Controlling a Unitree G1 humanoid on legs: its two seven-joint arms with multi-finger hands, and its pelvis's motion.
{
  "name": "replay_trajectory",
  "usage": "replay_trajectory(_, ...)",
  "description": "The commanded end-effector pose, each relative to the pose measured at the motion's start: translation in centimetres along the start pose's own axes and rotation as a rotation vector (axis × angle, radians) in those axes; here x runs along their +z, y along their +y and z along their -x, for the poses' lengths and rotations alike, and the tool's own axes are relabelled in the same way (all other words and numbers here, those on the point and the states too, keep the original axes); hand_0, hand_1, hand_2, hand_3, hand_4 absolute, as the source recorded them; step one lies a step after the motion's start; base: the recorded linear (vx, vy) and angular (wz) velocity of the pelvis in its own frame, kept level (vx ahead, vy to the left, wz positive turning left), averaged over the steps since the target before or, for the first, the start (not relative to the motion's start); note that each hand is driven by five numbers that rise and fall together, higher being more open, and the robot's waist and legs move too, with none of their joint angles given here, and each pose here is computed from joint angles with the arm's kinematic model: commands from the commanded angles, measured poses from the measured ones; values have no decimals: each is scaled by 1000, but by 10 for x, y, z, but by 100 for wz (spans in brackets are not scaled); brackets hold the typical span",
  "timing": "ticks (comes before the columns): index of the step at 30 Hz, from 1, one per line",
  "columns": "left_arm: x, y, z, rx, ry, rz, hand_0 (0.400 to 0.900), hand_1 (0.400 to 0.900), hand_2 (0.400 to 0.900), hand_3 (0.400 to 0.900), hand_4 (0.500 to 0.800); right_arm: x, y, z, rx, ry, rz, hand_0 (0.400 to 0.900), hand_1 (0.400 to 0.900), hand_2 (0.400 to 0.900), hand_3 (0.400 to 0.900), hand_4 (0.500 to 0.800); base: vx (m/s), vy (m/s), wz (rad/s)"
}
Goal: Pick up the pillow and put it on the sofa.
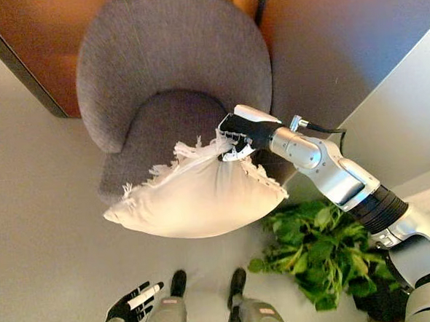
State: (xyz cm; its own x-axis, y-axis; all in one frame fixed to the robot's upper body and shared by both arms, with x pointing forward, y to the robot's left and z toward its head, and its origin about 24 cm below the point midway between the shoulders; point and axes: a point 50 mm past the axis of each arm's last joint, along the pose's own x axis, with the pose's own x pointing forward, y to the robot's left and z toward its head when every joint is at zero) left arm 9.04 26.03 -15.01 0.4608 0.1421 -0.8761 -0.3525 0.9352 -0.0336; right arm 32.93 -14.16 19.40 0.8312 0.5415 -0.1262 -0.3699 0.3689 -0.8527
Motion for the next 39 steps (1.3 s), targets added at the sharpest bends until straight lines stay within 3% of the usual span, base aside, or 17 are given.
replay_trajectory(1,-32,27,13,65,142,-99,900,900,900,900,800,55,-102,9,-379,-187,57,400,400,400,400,500,93,28,21)
replay_trajectory(9,-33,31,13,70,191,-117,900,900,900,900,800,40,-154,-2,-519,13,64,400,400,400,400,500,111,31,31)
replay_trajectory(17,-15,37,10,91,158,-173,900,900,900,900,800,2,-182,-8,-682,338,57,400,400,400,400,500,73,-9,46)
replay_trajectory(18,-8,38,9,92,138,-178,900,900,900,900,800,-1,-186,-7,-697,384,52,900,900,900,900,800,-133,-117,27)
replay_trajectory(22,35,32,2,44,6,-189,900,900,900,900,800,5,-209,1,-813,509,94,900,900,900,900,800,-300,-173,21)
replay_trajectory(25,45,23,0,17,-50,-182,900,900,900,900,800,7,-223,13,-881,534,106,900,900,900,900,800,-182,-30,16)
replay_trajectory(32,36,19,2,-17,-68,-167,900,900,900,900,800,4,-228,20,-880,549,112,900,900,900,900,800,-33,59,1)
replay_trajectory(39,26,20,4,-39,-34,-187,900,900,900,900,800,-5,-213,8,-806,491,26,900,900,900,900,800,2,46,-21)
